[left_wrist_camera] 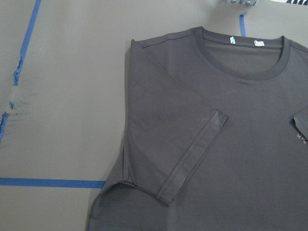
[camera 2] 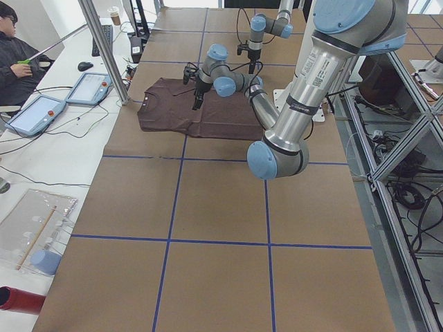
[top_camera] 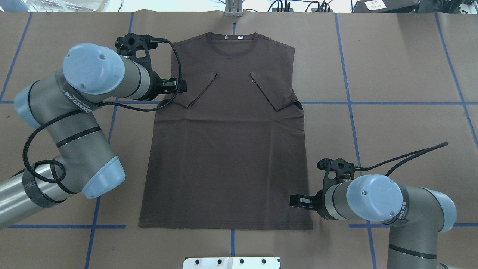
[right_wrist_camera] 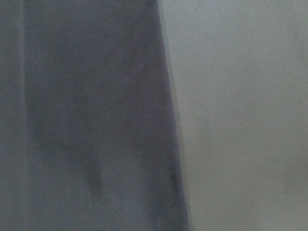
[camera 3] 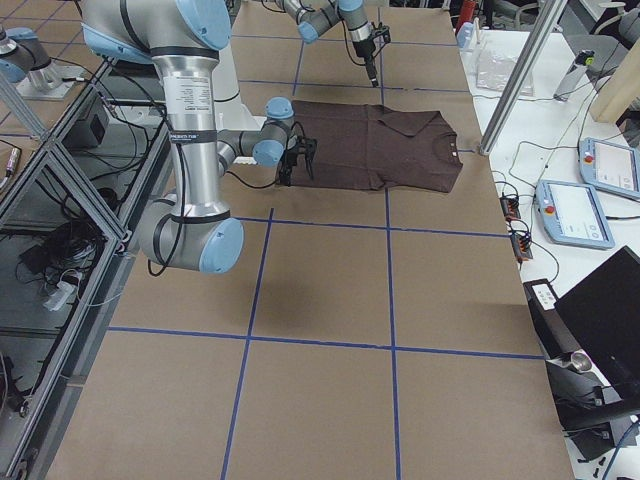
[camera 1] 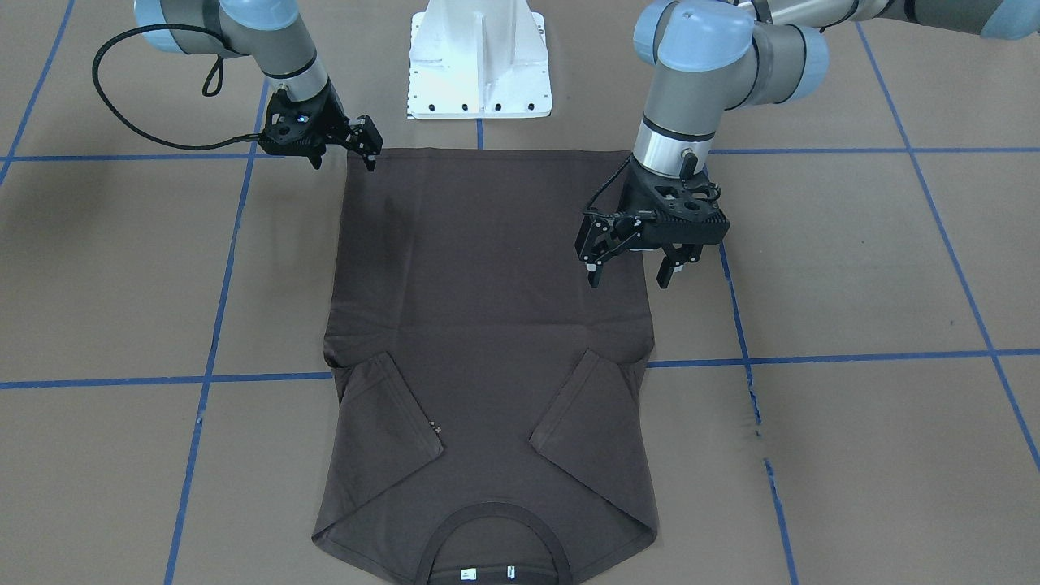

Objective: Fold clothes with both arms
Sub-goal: 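Move both grippers to the hem corners nearest the robot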

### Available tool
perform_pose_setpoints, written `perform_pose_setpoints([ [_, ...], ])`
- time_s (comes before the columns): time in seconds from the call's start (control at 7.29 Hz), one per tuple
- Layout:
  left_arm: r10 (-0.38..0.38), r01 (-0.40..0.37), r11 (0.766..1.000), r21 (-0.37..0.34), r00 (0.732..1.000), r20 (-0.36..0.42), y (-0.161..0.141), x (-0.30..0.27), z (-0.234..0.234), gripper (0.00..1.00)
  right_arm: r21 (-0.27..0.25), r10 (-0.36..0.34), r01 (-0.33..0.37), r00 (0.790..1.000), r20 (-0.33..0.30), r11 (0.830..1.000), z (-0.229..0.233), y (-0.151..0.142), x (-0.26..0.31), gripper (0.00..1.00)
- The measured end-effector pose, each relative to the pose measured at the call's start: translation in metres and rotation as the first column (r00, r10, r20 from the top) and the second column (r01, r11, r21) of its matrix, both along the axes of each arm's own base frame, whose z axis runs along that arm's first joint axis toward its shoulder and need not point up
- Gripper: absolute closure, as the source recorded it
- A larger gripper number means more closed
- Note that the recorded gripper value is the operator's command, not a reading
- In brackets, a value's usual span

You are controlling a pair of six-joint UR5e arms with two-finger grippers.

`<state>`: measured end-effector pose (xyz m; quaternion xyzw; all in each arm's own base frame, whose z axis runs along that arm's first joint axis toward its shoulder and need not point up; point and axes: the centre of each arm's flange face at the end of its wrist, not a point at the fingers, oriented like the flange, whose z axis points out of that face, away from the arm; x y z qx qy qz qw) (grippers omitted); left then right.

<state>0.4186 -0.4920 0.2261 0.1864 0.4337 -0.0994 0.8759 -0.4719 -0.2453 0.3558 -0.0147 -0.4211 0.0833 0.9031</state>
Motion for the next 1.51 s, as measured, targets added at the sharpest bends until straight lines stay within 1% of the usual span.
perform_pose_setpoints([
  [0.27,0.000,0.000,1.000,0.000,1.000,0.000,0.000,0.000,0.000,0.00,-0.012,-0.026,0.025,0.999,-0.020,1.000,0.010,0.019,-0.012,0.02],
  [0.41,0.000,0.000,1.000,0.000,1.000,0.000,0.000,0.000,0.000,0.00,-0.015,-0.033,0.032,0.999,-0.024,0.999,0.012,0.023,-0.016,0.10],
  [0.55,0.000,0.000,1.000,0.000,1.000,0.000,0.000,-0.001,0.000,0.00,-0.017,-0.036,0.036,0.999,-0.023,0.999,0.012,0.025,-0.018,0.30],
  [0.82,0.000,0.000,1.000,0.001,1.000,-0.001,0.000,-0.001,-0.001,0.00,-0.029,-0.030,0.029,0.999,-0.021,0.999,0.011,0.027,-0.019,0.75],
  [0.96,0.000,0.000,1.000,0.001,1.000,-0.001,0.000,-0.001,-0.001,0.00,-0.033,-0.028,0.027,0.999,-0.022,0.999,0.012,0.028,-0.019,0.94],
  [1.1,-0.001,0.001,1.000,0.001,1.000,-0.001,0.000,-0.001,-0.001,0.00,-0.035,-0.027,0.026,0.999,-0.022,0.999,0.012,0.029,-0.019,1.00],
  [1.51,-0.003,0.003,1.000,0.004,1.000,-0.003,0.000,-0.002,-0.002,0.00,-0.032,-0.026,0.025,1.000,-0.008,0.999,0.006,0.029,-0.015,1.00],
])
